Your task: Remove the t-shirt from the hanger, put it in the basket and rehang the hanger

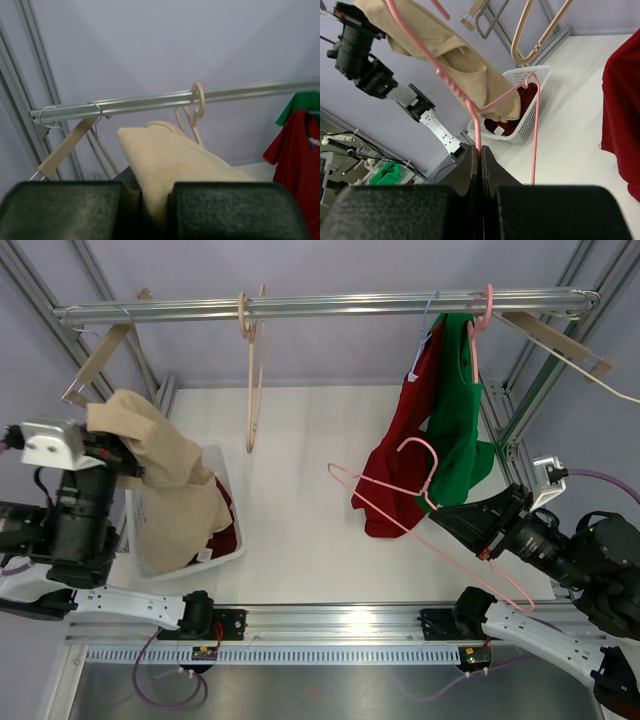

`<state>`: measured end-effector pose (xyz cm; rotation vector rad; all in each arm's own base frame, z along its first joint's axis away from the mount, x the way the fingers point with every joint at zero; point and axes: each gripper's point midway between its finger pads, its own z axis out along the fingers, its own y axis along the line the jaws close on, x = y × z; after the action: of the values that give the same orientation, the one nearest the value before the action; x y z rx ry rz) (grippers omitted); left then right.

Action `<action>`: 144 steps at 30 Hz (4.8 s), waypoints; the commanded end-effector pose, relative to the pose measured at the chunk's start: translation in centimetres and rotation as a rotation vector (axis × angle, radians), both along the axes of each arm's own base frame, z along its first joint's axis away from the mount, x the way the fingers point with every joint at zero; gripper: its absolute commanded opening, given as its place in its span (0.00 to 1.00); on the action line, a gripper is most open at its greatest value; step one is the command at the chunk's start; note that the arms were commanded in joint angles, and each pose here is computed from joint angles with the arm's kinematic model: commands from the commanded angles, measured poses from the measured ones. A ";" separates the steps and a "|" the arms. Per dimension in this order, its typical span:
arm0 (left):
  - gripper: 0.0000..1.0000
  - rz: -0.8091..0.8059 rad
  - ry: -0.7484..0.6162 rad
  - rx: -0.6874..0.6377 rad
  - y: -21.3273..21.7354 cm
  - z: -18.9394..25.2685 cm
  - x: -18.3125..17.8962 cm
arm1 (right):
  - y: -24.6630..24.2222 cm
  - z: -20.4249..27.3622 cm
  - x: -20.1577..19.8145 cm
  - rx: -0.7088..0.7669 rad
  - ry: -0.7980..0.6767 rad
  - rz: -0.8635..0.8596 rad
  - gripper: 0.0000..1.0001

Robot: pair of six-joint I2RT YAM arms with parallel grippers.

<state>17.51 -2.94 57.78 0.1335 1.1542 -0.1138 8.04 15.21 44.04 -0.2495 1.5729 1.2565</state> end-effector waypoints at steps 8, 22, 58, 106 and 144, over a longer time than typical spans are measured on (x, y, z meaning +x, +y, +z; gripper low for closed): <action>0.00 0.005 0.235 -0.056 0.1 -14.8 0.3 | 2.4 0.9 1.2 -0.017 -0.051 0.034 0.00; 0.00 0.282 0.407 0.103 0.2 -24.4 0.4 | 9.3 3.3 14.0 -0.163 -0.091 -0.278 0.00; 0.12 0.705 0.730 -0.606 4.7 -41.5 3.2 | 20.1 1.8 32.4 -0.115 -0.026 -0.347 0.00; 0.99 0.046 1.095 -0.366 -2.3 -36.6 -1.8 | 12.6 -2.6 21.3 -0.220 -0.012 -0.241 0.78; 0.00 0.589 0.795 -0.391 6.1 -32.8 6.1 | 11.8 -0.3 18.1 -0.132 -0.064 -0.169 0.76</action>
<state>21.78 0.38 23.77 -0.5678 2.0231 -0.0079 26.66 27.41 42.89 -0.2087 1.6232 1.0066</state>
